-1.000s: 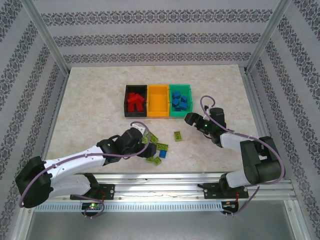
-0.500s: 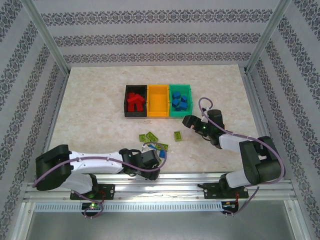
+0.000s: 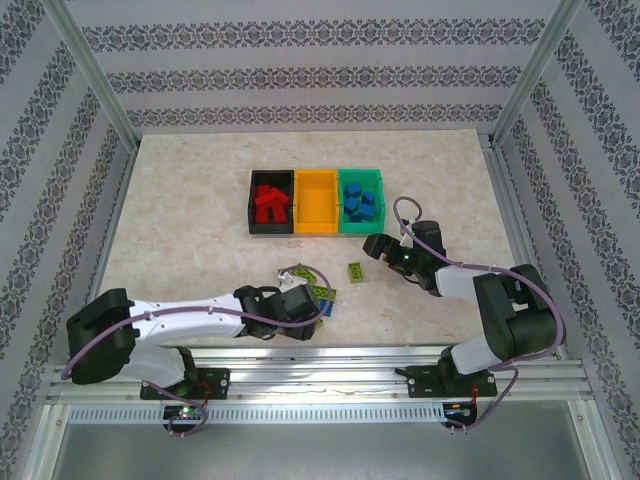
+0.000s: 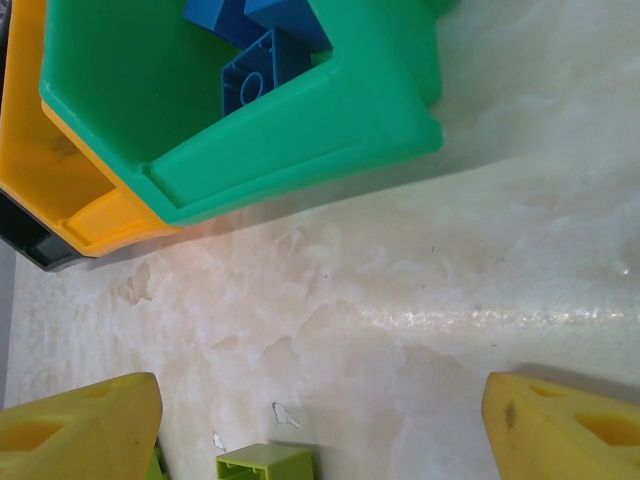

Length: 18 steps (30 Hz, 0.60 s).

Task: Sort the legos into containers by color
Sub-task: Pick up the lego from the middle-left of the table.

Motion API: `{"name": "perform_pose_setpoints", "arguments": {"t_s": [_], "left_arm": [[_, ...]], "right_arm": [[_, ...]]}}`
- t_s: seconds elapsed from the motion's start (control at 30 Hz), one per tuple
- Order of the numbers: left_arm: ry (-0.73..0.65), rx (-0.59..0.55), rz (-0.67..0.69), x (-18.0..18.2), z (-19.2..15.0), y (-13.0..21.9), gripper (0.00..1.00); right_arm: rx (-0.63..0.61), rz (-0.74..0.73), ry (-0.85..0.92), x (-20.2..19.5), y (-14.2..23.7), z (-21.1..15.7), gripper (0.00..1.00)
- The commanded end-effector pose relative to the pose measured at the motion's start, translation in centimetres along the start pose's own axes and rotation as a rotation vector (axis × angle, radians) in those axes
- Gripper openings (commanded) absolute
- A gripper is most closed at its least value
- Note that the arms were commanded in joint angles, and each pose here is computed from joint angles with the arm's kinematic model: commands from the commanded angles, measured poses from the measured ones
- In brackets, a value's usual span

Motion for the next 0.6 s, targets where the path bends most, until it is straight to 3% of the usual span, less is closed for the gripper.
{"name": "perform_pose_setpoints", "arguments": {"t_s": [0.0,0.2,0.57], "left_arm": [[-0.026,-0.037,-0.037,-1.9,2.0,0.7,0.73],[-0.138,0.073,-0.029,-5.1,3.6,-0.2,0.62],[-0.157,0.143,0.023,-5.9,3.6,-3.2,0.61]], "right_arm": [[-0.01,0.024,0.026,1.0,0.0,0.5,0.84],[-0.01,0.025,0.026,1.0,0.0,0.6,0.84],[-0.02,0.028,0.027,1.1,0.3,0.8,0.84]]}}
Point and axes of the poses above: each hand's point on the last joint's axis, 136 mm out from that joint toward the fingers, its own y axis back along the fingers, its own x axis along the line the jaws close on, z = x × y, the point moved 9 cm from there along y, back along the fingers, and after that the axes turned 3 degrees about y, right-handed, at the moved point
